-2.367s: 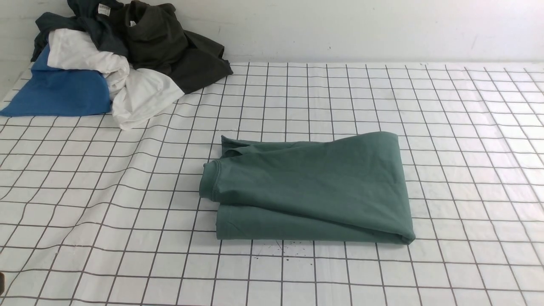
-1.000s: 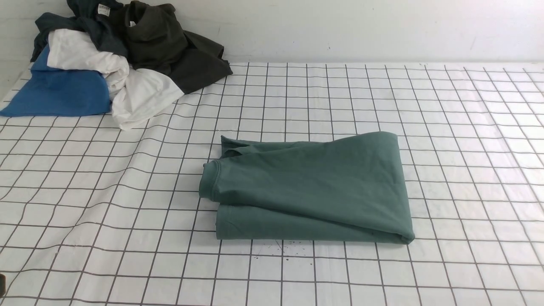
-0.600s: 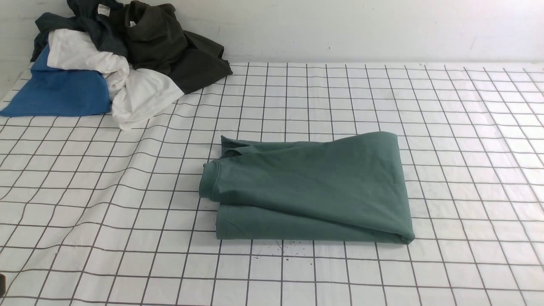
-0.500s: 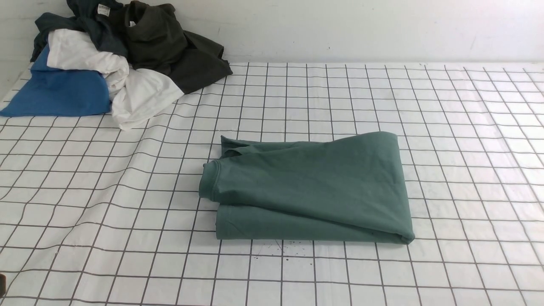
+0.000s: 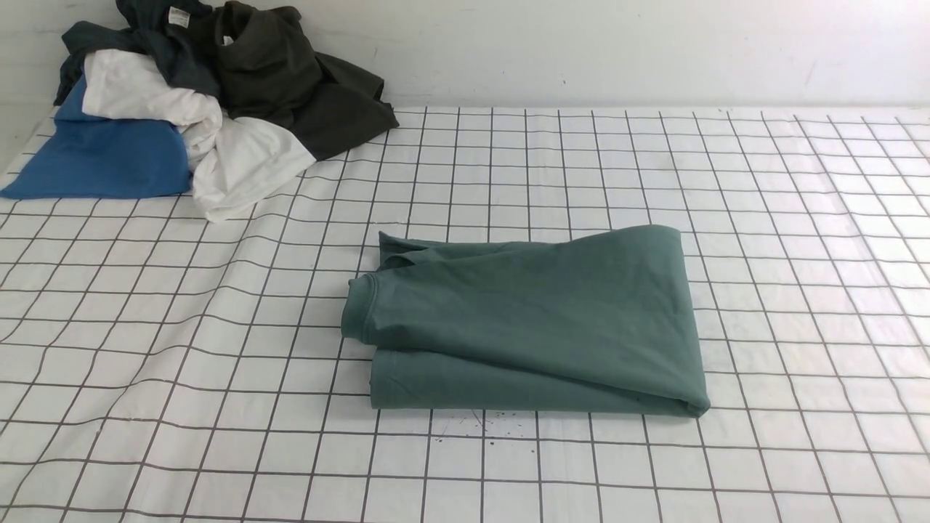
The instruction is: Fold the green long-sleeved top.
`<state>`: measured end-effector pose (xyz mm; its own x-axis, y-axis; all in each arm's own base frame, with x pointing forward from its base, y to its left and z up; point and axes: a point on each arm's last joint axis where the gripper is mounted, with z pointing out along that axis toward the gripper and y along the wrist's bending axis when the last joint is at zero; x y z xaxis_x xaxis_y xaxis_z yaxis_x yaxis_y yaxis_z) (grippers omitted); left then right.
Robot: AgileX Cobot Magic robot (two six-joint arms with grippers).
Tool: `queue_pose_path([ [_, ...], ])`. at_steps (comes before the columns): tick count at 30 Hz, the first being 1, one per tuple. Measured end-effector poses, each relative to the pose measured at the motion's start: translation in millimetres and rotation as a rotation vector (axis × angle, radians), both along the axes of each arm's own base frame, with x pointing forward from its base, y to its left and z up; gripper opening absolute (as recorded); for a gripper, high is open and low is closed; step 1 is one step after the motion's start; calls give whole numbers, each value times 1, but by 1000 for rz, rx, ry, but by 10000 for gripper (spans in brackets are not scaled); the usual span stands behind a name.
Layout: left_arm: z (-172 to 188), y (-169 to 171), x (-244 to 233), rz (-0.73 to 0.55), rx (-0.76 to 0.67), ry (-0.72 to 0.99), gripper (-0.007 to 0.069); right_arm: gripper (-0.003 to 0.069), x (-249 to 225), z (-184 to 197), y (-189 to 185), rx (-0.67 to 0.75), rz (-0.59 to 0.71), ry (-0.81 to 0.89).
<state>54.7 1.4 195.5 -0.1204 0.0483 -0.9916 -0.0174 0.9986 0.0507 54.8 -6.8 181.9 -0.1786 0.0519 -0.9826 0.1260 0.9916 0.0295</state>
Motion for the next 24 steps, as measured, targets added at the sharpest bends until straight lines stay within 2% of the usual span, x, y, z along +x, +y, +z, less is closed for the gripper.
queue_pose_path([
  [7,-22,2,-1,45,-111,152,-7,-15,0,0,0,0,0,1],
  [24,-22,2,-1,47,-120,151,-7,-15,0,0,0,0,0,1],
])
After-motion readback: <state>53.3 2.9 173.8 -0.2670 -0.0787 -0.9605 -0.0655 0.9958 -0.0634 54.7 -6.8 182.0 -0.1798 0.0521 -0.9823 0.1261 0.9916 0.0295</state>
